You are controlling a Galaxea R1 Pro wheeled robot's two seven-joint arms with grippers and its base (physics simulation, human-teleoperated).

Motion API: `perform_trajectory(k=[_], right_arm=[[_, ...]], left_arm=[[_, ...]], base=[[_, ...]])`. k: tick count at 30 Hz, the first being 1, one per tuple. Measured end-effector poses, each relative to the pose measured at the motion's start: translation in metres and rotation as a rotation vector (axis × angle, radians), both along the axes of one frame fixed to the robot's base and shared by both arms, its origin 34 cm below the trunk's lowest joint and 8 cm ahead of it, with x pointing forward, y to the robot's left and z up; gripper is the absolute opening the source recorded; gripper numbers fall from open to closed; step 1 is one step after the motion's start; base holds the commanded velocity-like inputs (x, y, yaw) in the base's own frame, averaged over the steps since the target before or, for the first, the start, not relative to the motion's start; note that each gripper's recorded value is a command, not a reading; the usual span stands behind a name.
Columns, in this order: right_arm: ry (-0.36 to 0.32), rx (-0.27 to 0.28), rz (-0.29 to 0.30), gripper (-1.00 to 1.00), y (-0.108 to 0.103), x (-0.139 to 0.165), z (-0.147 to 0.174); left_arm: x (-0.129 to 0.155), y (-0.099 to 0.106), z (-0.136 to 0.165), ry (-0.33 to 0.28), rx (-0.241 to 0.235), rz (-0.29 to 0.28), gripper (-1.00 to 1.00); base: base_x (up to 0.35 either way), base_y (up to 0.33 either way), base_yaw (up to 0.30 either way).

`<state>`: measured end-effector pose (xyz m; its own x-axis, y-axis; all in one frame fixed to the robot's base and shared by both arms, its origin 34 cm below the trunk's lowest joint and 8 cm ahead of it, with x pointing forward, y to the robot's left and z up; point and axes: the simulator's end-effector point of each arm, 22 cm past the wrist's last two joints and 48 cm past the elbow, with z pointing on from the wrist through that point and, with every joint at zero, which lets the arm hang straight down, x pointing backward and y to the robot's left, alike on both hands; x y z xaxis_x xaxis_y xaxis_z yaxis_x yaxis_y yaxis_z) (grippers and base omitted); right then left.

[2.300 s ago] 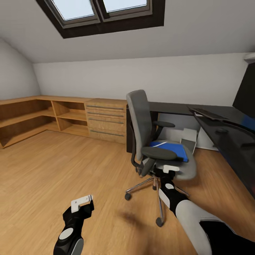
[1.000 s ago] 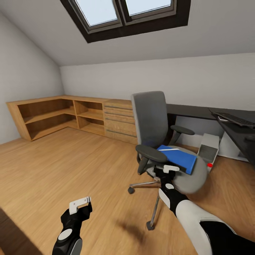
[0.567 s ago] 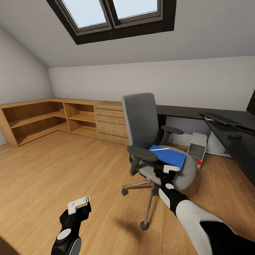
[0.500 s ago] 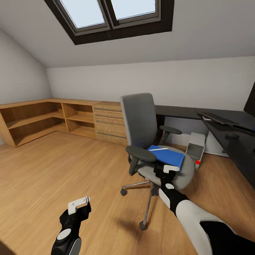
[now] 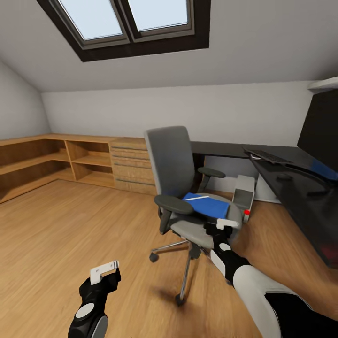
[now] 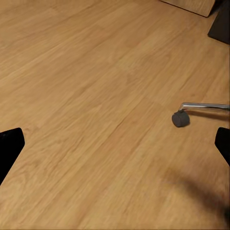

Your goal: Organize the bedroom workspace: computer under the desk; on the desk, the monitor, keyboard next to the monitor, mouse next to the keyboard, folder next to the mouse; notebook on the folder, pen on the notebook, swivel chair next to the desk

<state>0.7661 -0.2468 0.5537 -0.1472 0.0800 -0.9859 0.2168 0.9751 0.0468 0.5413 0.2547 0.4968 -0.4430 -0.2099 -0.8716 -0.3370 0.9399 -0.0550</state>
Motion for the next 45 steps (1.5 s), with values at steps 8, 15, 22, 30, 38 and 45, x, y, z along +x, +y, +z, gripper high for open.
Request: perform_trajectory(k=[8, 15, 22, 30, 38, 45], right_arm=[[-0.009, -0.001, 0.000, 1.00, -0.001, 0.000, 0.006], [-0.009, 0.001, 0.000, 1.00, -0.001, 0.000, 0.007], [0.007, 0.033, -0.030, 1.00, -0.012, -0.002, 0.002], [0.018, 0.189, -0.156, 1.00, -0.054, -0.009, -0.010], [0.003, 0.445, -0.259, 1.00, -0.101, -0.015, -0.023], [0.059, 0.605, -0.240, 1.00, -0.104, -0.016, -0.040]], left_arm=[[0.000, 0.001, 0.004, -0.009, 0.002, 0.003, 1.00], [0.000, 0.002, 0.006, -0.014, 0.003, 0.006, 1.00], [0.000, 0.002, 0.008, -0.017, 0.002, 0.008, 1.00], [0.000, 0.002, 0.008, -0.018, 0.002, 0.008, 1.00], [0.001, 0.001, 0.008, -0.019, 0.002, 0.007, 1.00], [0.006, 0.003, 0.019, -0.082, -0.011, 0.022, 1.00]], base=[[-0.160, 0.000, -0.172], [-0.009, 0.000, -0.030], [-0.001, 0.000, -0.002], [0.000, 0.000, 0.000], [0.000, 0.000, 0.000], [0.105, 0.000, 0.000]])
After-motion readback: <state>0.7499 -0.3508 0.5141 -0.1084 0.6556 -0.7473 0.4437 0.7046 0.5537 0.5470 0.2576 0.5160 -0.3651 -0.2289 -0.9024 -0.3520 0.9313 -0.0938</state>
